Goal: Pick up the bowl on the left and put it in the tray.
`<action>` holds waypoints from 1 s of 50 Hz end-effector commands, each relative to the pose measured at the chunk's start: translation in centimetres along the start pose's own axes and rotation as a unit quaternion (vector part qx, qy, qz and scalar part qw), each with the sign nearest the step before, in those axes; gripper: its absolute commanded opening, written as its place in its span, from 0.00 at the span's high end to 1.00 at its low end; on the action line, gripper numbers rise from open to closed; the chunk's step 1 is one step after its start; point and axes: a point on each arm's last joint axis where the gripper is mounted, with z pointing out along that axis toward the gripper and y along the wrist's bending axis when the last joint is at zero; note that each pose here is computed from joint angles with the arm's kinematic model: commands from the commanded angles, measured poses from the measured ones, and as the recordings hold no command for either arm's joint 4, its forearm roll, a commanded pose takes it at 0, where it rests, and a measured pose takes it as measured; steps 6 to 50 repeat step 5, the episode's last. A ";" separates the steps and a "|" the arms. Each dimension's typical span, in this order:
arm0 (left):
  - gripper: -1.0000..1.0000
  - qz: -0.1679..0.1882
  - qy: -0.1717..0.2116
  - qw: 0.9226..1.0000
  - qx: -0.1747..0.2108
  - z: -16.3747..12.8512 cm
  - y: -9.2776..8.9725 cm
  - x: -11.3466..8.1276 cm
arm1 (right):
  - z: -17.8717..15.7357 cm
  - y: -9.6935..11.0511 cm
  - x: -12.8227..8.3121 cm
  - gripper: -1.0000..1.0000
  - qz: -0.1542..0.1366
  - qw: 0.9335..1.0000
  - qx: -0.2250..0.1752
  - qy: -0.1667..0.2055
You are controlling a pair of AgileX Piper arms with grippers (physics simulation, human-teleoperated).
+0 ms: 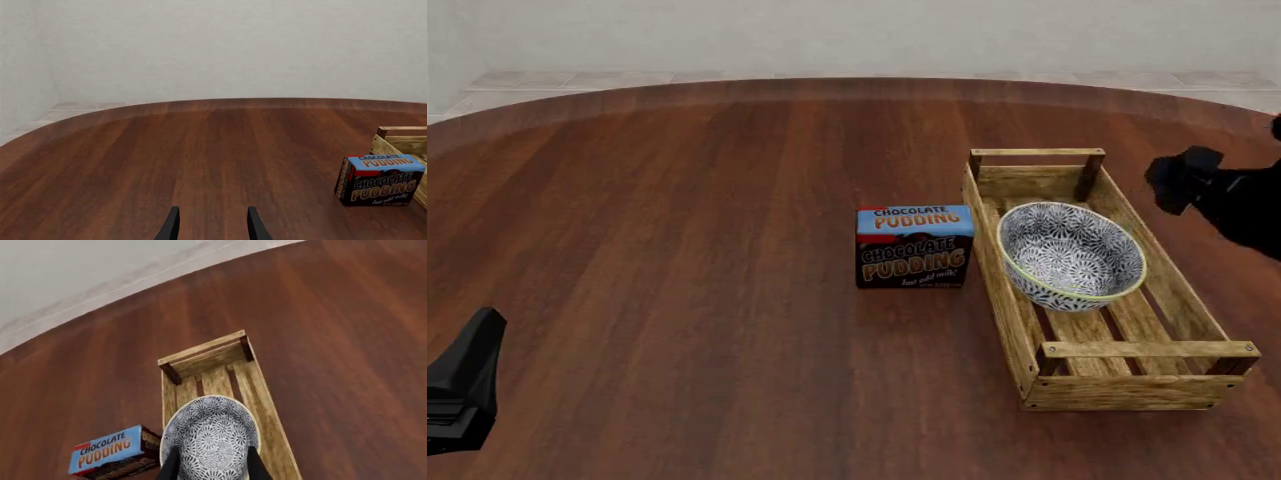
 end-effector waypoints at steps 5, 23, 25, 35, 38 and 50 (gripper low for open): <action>0.00 0.000 0.000 1.000 0.000 0.0 0.0 0.0 | -2.3 2.2 -2.2 0.00 -0.103 0.993 -0.043 -0.041; 0.00 0.000 0.000 1.000 0.000 0.0 0.0 0.0 | -2.3 2.2 -2.2 0.00 -0.103 0.993 -0.043 -0.041; 0.00 0.000 0.000 1.000 0.000 0.0 0.0 0.0 | -2.3 2.2 -2.2 0.00 -0.103 0.993 -0.043 -0.041; 0.00 0.000 0.000 1.000 0.000 0.0 0.0 0.0 | -2.3 2.2 -2.2 0.00 -0.103 0.993 -0.043 -0.041; 0.00 0.000 0.000 1.000 0.000 0.0 0.0 0.0 | -2.3 2.2 -2.2 0.00 -0.103 0.993 -0.043 -0.041; 0.00 0.000 0.000 1.000 0.000 0.0 0.0 0.0 | -2.3 2.2 -2.2 0.00 -0.103 0.993 -0.043 -0.041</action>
